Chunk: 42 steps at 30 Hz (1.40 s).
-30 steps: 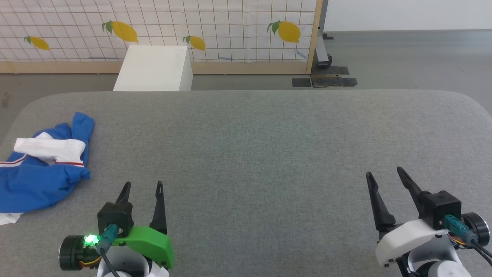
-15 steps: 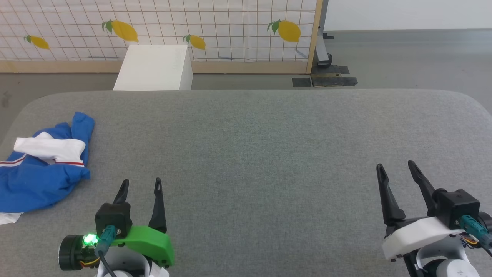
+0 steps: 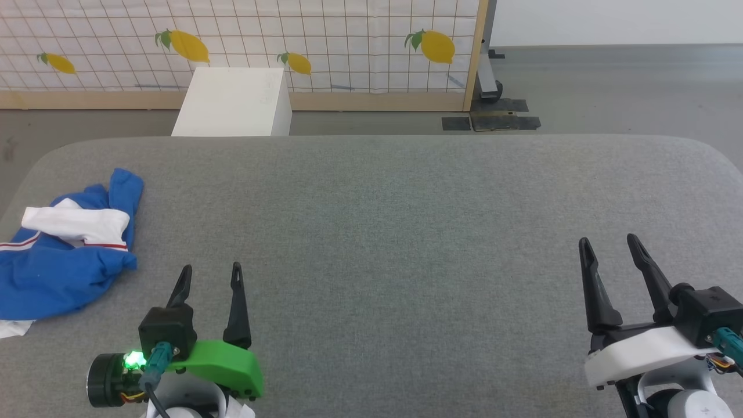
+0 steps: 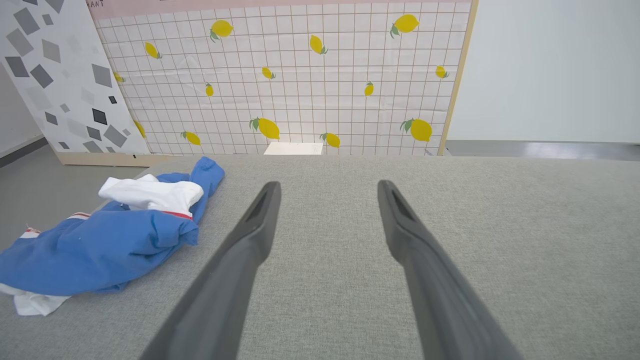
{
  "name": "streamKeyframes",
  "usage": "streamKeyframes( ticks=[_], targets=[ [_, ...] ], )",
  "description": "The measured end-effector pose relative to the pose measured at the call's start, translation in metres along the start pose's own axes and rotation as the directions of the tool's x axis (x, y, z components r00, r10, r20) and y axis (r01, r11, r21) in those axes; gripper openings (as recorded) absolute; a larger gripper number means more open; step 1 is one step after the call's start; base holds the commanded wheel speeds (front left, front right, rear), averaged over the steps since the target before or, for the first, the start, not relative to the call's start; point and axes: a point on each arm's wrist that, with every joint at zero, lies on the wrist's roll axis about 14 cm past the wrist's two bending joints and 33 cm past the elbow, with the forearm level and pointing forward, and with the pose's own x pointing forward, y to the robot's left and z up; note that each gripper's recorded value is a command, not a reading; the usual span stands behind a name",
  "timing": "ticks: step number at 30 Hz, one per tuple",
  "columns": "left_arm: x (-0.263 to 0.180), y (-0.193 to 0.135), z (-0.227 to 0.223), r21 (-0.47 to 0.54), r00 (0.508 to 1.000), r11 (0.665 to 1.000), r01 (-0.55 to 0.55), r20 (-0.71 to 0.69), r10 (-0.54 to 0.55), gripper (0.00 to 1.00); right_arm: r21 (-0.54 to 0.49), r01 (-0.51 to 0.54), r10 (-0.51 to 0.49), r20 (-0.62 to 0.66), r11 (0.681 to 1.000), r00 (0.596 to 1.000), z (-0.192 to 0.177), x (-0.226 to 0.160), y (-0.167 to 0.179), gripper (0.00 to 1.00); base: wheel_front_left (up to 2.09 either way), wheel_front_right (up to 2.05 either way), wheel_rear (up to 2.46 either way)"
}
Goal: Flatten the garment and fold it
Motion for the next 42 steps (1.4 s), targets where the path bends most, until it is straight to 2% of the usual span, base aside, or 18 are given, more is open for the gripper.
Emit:
streamKeyframes(
  ticks=[42],
  targets=[
    [-0.002, -0.002, 0.017, -0.046, 0.995, 0.999, -0.015, 0.102, 0.019, 1.00, 0.032, 0.018, -0.021, 0.094, 0.999, 0.995, 0.014, -0.004, -0.006, 1.00, 0.00, 0.00, 0.00]
  ],
)
